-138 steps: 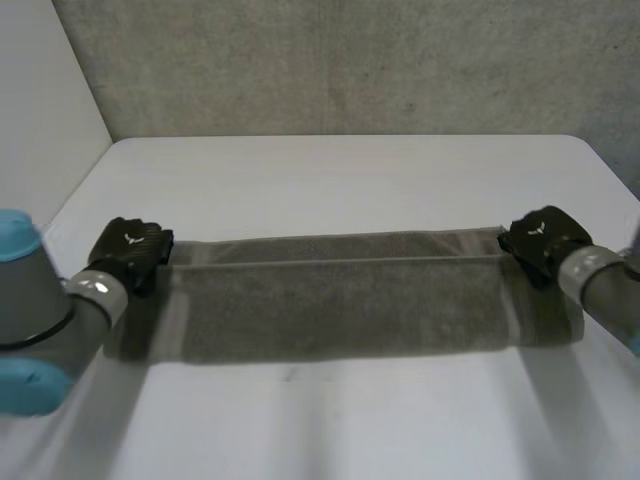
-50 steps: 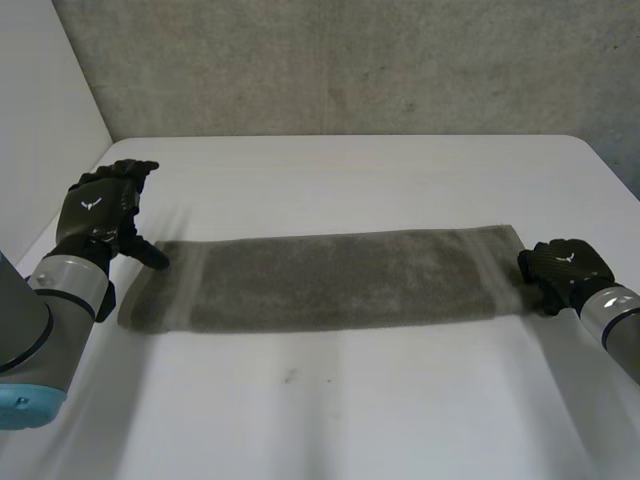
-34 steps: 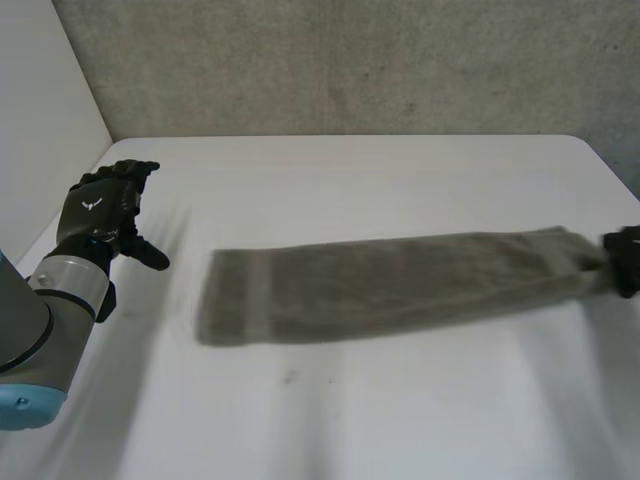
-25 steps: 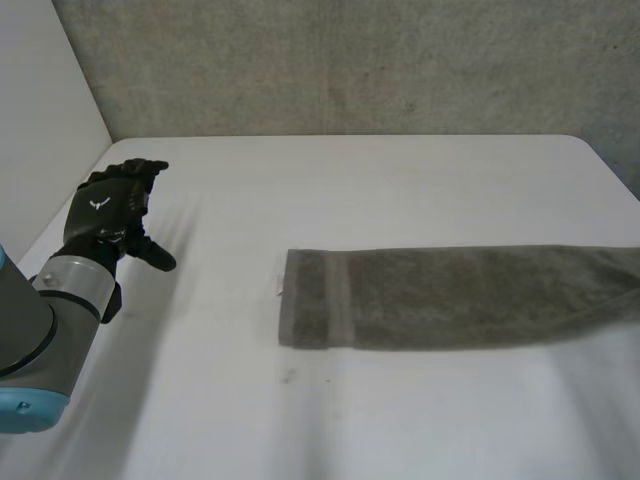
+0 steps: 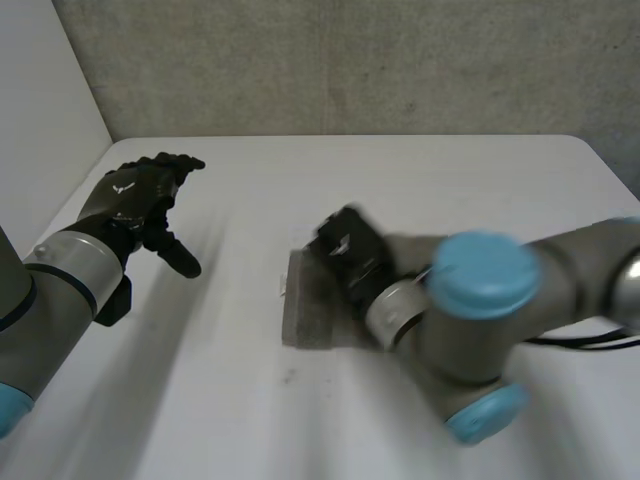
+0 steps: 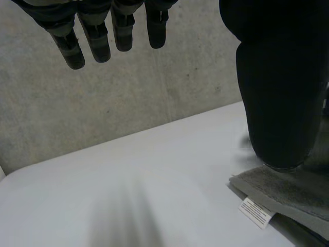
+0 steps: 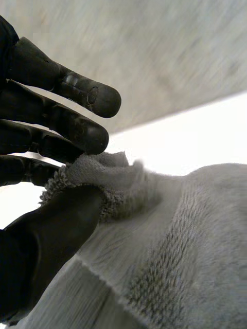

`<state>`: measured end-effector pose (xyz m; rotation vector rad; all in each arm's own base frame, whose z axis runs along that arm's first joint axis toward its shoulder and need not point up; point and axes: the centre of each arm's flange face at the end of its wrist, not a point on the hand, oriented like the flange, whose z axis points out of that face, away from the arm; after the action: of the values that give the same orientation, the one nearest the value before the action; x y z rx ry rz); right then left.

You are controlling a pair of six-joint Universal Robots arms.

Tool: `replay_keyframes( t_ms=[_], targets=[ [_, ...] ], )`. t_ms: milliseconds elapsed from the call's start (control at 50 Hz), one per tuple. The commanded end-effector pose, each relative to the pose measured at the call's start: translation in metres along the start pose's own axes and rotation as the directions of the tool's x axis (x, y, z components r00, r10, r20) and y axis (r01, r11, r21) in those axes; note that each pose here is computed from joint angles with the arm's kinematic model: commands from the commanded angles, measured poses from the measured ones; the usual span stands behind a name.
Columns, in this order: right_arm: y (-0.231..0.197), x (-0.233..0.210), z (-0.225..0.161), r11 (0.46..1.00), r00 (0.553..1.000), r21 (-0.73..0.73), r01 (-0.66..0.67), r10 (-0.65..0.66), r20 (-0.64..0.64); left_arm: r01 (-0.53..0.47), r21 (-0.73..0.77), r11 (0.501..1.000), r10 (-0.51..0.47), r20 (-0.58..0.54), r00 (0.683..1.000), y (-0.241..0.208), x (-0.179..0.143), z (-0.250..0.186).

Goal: Fold the towel.

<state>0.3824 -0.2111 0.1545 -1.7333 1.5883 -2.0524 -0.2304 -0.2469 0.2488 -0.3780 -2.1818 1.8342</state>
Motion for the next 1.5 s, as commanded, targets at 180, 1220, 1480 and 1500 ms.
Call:
replay_keyframes(
  t_ms=[180,1220,1480,1500],
  targets=[
    [-0.021,-0.013,-0.016,0.98,0.979,0.02,-0.198,0.197,0.043,-0.004,-0.016,1.0,0.004,-0.004,1.0,0.01,0.0,0.001],
    [0.044,0.058,-0.037,0.982,0.98,-0.067,-0.179,0.171,-0.104,-0.006,0.103,0.995,0.015,-0.092,0.996,-0.008,0.027,-0.003],
    [-0.019,-0.059,-0.025,0.99,0.979,0.124,0.075,-0.096,0.178,-0.005,0.115,0.993,0.016,-0.091,0.996,-0.023,0.029,-0.005],
    [-0.017,-0.062,-0.025,0.99,0.978,0.12,0.075,-0.096,0.185,-0.005,0.117,0.993,0.016,-0.091,0.996,-0.023,0.029,-0.005]
  ],
)
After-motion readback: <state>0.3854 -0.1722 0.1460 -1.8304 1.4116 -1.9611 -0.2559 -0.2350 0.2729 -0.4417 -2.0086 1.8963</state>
